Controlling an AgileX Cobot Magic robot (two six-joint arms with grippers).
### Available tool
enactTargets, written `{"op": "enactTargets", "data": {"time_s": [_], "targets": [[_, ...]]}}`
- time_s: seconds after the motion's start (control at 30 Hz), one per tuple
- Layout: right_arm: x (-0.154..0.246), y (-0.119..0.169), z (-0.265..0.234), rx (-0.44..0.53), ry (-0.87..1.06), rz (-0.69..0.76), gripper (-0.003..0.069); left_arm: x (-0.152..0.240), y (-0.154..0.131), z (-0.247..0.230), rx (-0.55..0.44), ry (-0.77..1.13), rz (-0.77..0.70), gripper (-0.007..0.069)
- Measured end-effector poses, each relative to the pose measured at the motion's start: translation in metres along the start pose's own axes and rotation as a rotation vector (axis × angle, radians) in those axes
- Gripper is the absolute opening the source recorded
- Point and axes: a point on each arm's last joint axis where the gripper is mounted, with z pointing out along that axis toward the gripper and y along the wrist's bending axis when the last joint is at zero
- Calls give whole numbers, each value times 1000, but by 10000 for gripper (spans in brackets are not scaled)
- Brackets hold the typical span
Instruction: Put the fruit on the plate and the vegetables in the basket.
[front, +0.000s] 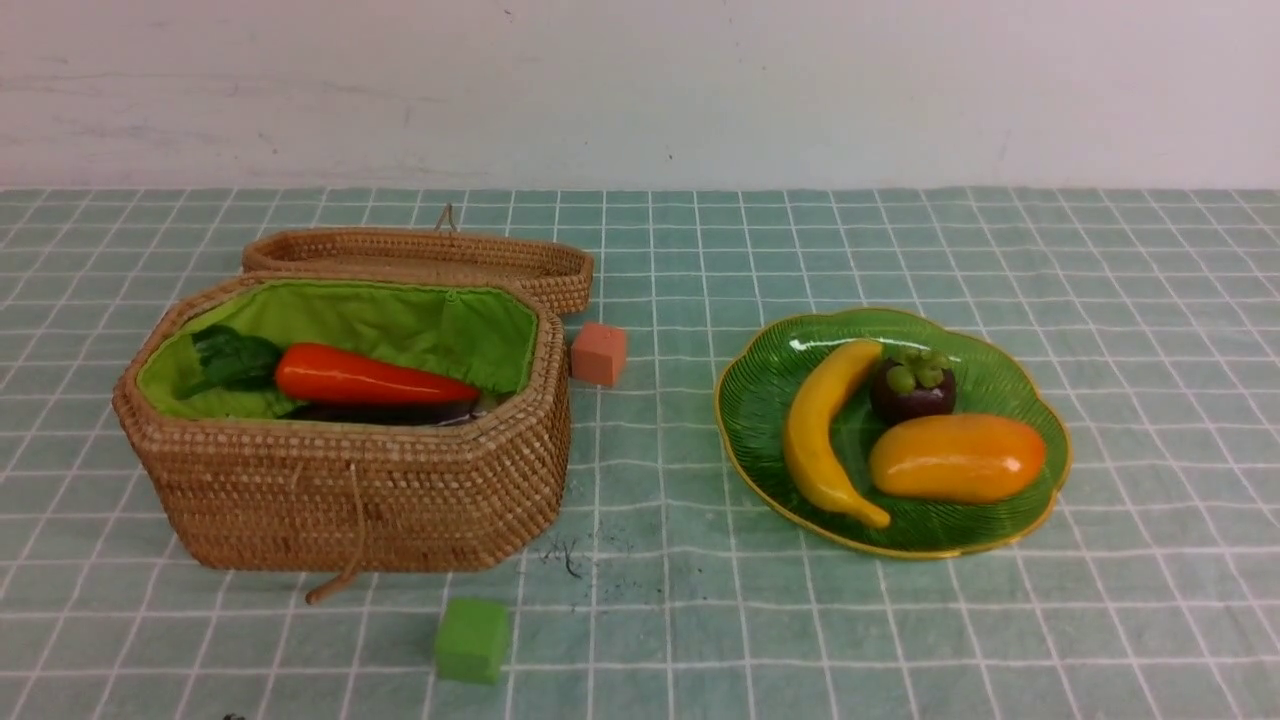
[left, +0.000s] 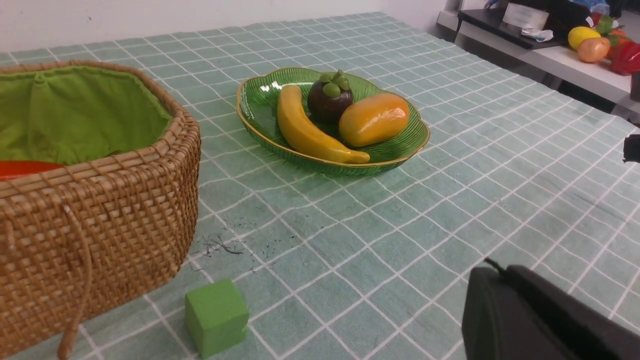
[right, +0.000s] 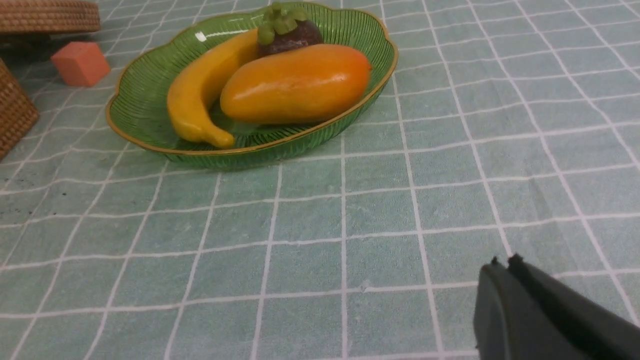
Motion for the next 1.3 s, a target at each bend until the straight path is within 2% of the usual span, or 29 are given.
{"op": "enactTargets", "data": {"time_s": [0.73, 0.87, 0.93, 1.1, 1.2, 1.3], "targets": [[0, 0, 0, -2, 2, 7, -6, 7, 2, 2, -11, 18, -4, -2], [0, 0, 0, -1, 1, 7, -3, 12, 8, 0, -91, -5, -15, -2], [0, 0, 0, -1, 2, 7, 0, 16, 16, -5, -200, -121, -52, -3], [0, 0, 0, -1, 2, 7, 3, 39, 33, -14, -439, -290, -35, -13], [0, 0, 0, 0, 2, 8, 6, 63, 43, -15, -583, -235, -88, -13], [0, 0, 0, -2, 3, 10, 8, 77, 46, -14, -633, -103, -152, -13]]}}
